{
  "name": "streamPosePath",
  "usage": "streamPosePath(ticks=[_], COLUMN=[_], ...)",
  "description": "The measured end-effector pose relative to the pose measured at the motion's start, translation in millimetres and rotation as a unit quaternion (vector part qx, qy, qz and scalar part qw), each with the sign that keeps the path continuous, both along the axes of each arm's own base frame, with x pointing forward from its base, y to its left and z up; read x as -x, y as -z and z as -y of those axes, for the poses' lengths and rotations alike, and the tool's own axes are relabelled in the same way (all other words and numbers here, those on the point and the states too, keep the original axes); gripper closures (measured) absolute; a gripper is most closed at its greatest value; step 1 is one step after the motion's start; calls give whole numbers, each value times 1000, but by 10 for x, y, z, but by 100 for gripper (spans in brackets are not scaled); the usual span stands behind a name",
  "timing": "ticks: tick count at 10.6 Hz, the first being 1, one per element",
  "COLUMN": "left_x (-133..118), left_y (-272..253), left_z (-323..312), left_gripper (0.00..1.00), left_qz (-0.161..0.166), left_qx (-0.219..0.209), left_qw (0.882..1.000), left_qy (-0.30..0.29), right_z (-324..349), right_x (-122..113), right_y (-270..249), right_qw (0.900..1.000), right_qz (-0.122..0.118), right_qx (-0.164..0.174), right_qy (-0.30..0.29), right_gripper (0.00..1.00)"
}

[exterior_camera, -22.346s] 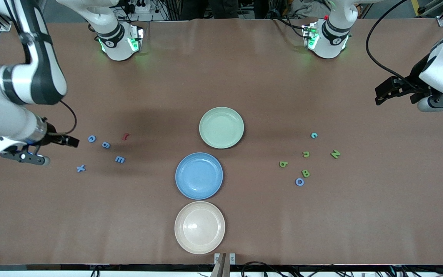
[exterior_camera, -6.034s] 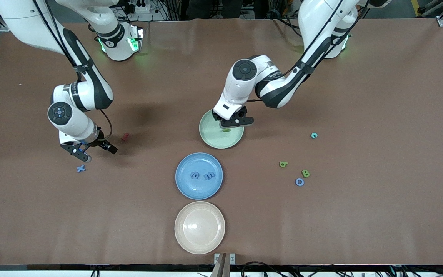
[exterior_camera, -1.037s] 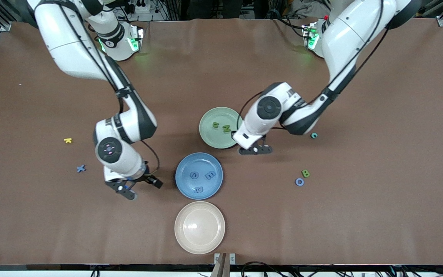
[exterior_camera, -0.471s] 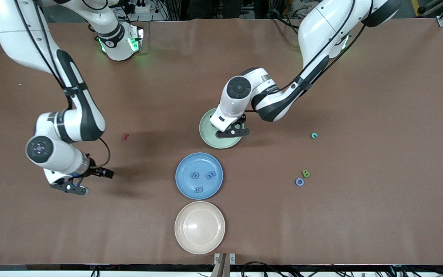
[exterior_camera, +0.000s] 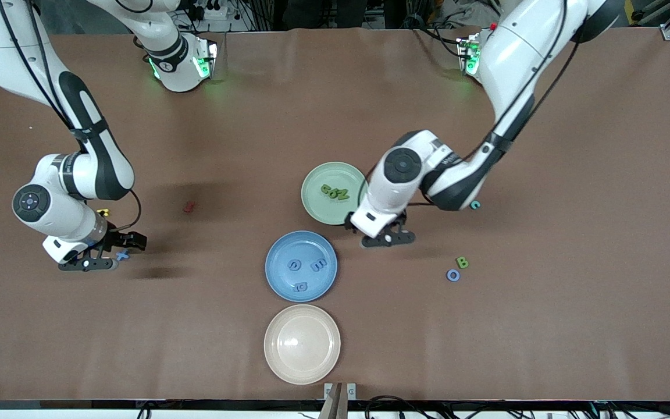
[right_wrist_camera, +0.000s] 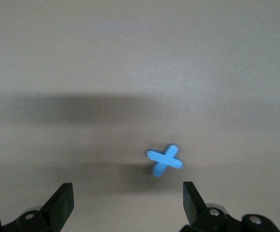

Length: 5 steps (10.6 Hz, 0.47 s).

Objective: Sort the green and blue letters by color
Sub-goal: 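Move the right gripper to the blue X while the left gripper reaches B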

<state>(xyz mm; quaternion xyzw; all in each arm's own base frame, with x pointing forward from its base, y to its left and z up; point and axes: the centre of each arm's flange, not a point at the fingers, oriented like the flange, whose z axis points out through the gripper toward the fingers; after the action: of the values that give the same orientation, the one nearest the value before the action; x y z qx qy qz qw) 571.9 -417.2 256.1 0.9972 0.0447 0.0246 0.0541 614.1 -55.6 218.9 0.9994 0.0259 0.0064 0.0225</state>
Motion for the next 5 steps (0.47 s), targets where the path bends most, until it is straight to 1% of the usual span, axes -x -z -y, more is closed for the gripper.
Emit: streamPosePath(ticks=[1, 2, 3, 4, 5], left_x=[-215, -431, -590, -705, -779], left_y=[26, 62, 113, 175, 221], left_z=[-320, -708, -1080, -1411, -1645], left_gripper=[0, 0, 0, 0, 0], left_qz=[7, 11, 10, 7, 3], left_qx=[-9, -17, -24, -28, -29], left_qw=[999, 997, 994, 991, 991], left_qy=[36, 75, 111, 131, 133], right_z=[96, 172, 225, 250, 252], right_x=[23, 46, 85, 126, 141], right_y=[20, 47, 98, 154, 189], right_qw=[1000, 1000, 999, 999, 999], right_qz=[8, 24, 32, 34, 34], right_qx=[0, 1, 2, 3, 3], right_qy=[-3, -1, 1, 3, 3], right_gripper=[0, 0, 0, 0, 0])
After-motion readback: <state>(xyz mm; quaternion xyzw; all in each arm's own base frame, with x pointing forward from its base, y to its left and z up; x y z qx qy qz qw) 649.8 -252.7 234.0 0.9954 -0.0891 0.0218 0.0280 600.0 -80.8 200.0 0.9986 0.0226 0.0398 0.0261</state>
